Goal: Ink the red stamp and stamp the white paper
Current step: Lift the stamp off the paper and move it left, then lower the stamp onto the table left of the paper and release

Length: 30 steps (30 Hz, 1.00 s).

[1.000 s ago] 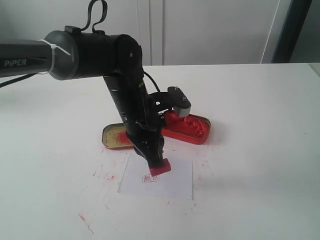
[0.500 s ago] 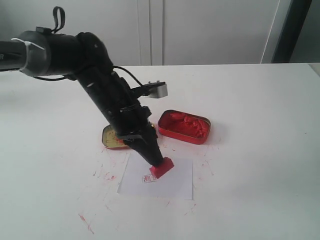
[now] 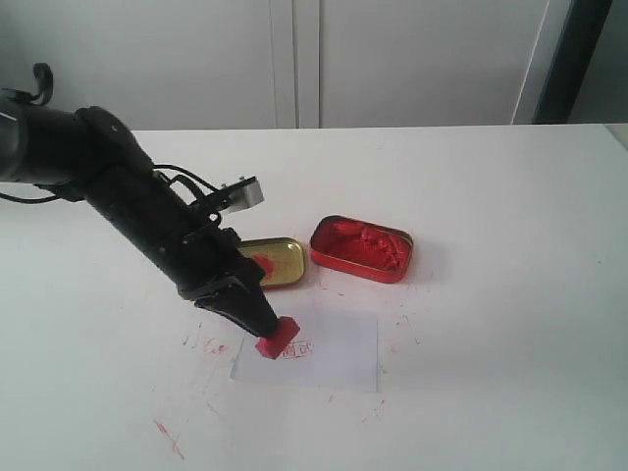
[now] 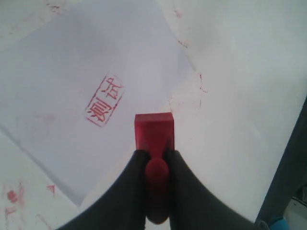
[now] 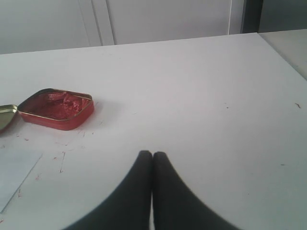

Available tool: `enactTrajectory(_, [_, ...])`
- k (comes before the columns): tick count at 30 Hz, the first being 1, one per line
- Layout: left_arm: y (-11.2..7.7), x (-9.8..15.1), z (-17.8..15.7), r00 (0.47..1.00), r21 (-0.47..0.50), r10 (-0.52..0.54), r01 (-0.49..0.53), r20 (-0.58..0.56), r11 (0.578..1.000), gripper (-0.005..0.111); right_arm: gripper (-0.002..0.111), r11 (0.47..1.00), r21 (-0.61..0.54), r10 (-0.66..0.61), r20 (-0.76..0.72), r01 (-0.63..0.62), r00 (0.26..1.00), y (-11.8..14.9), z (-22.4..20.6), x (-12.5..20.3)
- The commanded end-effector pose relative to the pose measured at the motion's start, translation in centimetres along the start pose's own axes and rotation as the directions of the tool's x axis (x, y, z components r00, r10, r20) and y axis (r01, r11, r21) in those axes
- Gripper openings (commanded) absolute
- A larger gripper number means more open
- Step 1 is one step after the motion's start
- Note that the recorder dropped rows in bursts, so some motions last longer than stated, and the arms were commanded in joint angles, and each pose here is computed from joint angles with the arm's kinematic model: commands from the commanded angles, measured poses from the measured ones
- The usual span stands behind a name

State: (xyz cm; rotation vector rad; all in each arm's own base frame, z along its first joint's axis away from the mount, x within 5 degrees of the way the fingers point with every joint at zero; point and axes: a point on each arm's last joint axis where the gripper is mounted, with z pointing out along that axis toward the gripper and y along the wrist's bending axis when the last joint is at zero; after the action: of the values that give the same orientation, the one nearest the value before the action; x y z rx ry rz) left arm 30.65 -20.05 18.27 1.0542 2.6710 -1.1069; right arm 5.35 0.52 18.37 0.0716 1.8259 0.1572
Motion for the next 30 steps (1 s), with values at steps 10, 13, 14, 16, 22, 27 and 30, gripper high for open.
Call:
enactTrajectory(10, [2.4, 4.6, -3.5, 0.964, 0.144, -0.174, 0.147, 0.200, 0.979, 0.000, 0.000, 1.000, -0.003, -0.002, 0.008, 0.002, 1.000, 0.0, 0.0, 0.0])
enactTrajectory(13, [3.0, 6.0, -3.7, 0.957, 0.133, -0.204, 0.179, 0.208, 0.975, 0.000, 0.000, 1.000, -0.003, -0.002, 0.008, 0.002, 1.000, 0.0, 0.0, 0.0])
enactTrajectory(14, [3.1, 6.3, -3.8, 0.954, 0.132, -0.215, 0.191, 0.210, 0.973, 0.000, 0.000, 1.000, -0.003, -0.002, 0.008, 0.002, 1.000, 0.0, 0.0, 0.0])
enactTrajectory(16, [3.4, 7.0, -4.2, 0.945, 0.124, -0.236, 0.213, 0.226, 0.969, 0.000, 0.000, 1.000, -0.003, -0.002, 0.008, 0.002, 1.000, 0.0, 0.0, 0.0])
enactTrajectory(22, [4.1, 8.5, -4.3, 0.920, 0.069, -0.283, 0.275, 0.269, 0.959, 0.000, 0.000, 1.000, -0.003, -0.002, 0.008, 0.002, 1.000, 0.0, 0.0, 0.0])
enactTrajectory(27, [4.9, 9.4, -3.6, 0.904, -0.001, -0.314, 0.329, 0.292, 0.944, 0.000, 0.000, 1.000, -0.003, -0.002, 0.008, 0.002, 1.000, 0.0, 0.0, 0.0])
enactTrajectory(30, [5.1, 9.7, -3.4, 0.898, -0.017, -0.324, 0.344, 0.296, 0.939, 0.000, 0.000, 1.000, -0.003, -0.002, 0.008, 0.002, 1.000, 0.0, 0.0, 0.0])
